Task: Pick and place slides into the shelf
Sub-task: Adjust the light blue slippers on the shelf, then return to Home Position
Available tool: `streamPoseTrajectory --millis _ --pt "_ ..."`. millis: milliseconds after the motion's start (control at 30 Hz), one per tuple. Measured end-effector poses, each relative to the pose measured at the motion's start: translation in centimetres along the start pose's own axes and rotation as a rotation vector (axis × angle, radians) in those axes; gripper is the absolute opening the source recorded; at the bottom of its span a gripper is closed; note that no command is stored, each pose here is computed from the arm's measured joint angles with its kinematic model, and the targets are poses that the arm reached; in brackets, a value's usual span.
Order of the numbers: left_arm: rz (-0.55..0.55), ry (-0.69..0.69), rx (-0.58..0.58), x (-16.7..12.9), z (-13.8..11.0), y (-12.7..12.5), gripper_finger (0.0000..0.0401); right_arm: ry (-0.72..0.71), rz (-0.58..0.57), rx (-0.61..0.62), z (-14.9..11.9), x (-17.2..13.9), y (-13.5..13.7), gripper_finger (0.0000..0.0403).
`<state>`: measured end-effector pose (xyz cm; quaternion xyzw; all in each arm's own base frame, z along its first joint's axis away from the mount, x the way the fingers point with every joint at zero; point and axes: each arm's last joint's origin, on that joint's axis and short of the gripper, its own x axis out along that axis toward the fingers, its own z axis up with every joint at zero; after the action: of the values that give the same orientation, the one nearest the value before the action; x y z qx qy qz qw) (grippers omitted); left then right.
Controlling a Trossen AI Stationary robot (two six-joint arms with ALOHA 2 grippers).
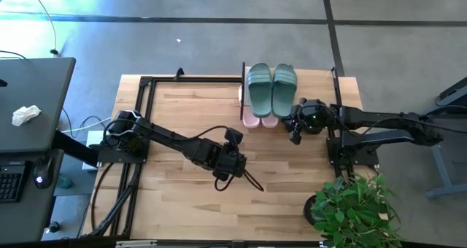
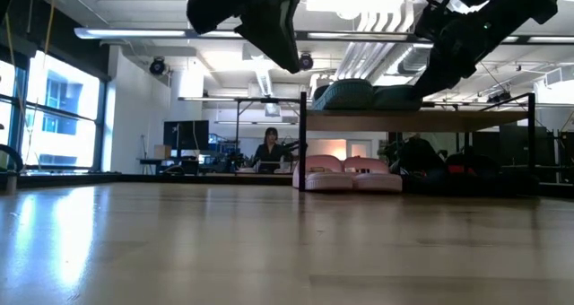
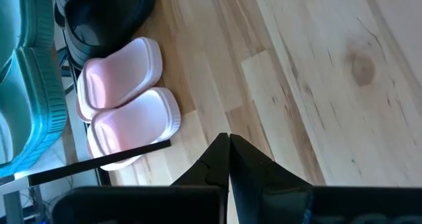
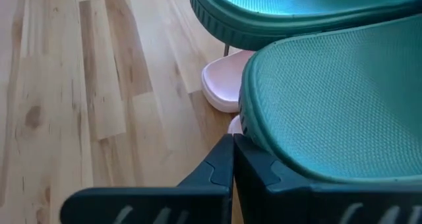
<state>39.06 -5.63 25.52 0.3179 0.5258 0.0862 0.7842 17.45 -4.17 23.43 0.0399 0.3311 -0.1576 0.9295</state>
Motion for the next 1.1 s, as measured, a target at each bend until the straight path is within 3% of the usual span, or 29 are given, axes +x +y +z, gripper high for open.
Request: streamPoseTrajectory --millis 433,733,900,1100 --pt "0.022 -0.032 -0.008 0.0 0.4 0.2 0.0000 0.011 -0.013 0.005 -0.1 0.0 0.0 0.0000" --pt "0.028 -0.041 0.037 -0.1 0.5 0.3 0.0001 -0.007 0.115 0.016 0.0 -0.5 0.4 0.0000" --pt "0.046 -0.092 0.102 -2.1 1.7 2.0 0.0001 -0.115 0.225 0.026 1.6 -3.0 0.5 0.0000" --pt "0.062 -0.174 0.162 -5.4 2.9 5.6 0.0001 -0.200 0.200 0.030 2.7 -7.3 0.0 0.0000"
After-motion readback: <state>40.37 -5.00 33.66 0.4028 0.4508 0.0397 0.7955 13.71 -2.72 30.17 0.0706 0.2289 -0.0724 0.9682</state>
